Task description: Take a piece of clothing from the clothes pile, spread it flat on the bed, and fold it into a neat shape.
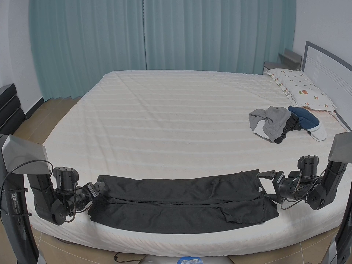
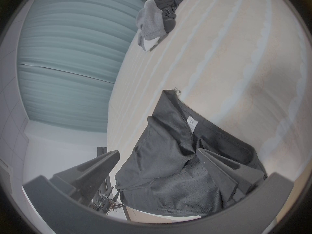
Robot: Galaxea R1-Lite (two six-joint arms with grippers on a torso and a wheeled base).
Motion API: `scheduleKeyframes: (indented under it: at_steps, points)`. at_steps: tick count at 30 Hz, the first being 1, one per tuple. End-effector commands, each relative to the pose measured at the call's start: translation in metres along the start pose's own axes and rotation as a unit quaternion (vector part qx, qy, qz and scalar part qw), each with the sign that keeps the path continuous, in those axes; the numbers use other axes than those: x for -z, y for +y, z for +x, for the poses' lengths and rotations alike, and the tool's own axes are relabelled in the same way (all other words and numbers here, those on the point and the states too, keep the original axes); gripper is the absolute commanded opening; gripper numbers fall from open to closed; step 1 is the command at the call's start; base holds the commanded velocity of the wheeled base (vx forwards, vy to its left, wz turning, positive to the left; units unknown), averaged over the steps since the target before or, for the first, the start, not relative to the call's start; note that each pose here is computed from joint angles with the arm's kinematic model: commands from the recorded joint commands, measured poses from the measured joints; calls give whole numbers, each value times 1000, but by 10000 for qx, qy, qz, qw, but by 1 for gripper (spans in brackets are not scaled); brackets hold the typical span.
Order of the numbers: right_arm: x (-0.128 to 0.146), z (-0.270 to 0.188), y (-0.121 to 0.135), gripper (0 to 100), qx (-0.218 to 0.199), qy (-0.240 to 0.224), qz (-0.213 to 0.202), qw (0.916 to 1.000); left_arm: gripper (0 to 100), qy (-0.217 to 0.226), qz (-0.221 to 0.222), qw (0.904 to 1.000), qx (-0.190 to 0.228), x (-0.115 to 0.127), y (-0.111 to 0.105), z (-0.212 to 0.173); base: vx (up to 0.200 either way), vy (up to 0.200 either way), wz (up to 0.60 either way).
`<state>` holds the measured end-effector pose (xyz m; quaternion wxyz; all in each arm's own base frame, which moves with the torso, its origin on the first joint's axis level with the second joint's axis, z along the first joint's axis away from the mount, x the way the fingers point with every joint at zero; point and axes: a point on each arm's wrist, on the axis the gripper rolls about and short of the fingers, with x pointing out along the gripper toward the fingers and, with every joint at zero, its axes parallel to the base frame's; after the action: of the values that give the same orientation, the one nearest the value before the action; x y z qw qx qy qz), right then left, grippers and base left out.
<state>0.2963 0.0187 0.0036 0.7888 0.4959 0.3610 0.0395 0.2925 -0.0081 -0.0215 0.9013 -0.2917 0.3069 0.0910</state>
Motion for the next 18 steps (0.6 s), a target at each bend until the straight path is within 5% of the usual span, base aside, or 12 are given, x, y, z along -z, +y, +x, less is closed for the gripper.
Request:
scheduleKeyframes:
  at_steps: [1, 13, 14, 18]
  points:
    - [7, 4, -7, 100, -7, 31, -54, 10000, 100, 344, 285, 9988, 183, 7, 5, -20, 0, 0, 0]
    - [9, 4, -10, 100, 0, 24, -66, 10000, 100, 691, 626, 9956, 110, 23, 9, -32, 0, 0, 0]
    - [9, 4, -10, 100, 6, 28, -63, 10000, 0, 741, 703, 9947, 95, 25, 10, -34, 0, 0, 0]
    - [9, 4, -10, 100, 6, 28, -63, 10000, 0, 837, 1009, 9914, 43, 30, 12, -34, 0, 0, 0]
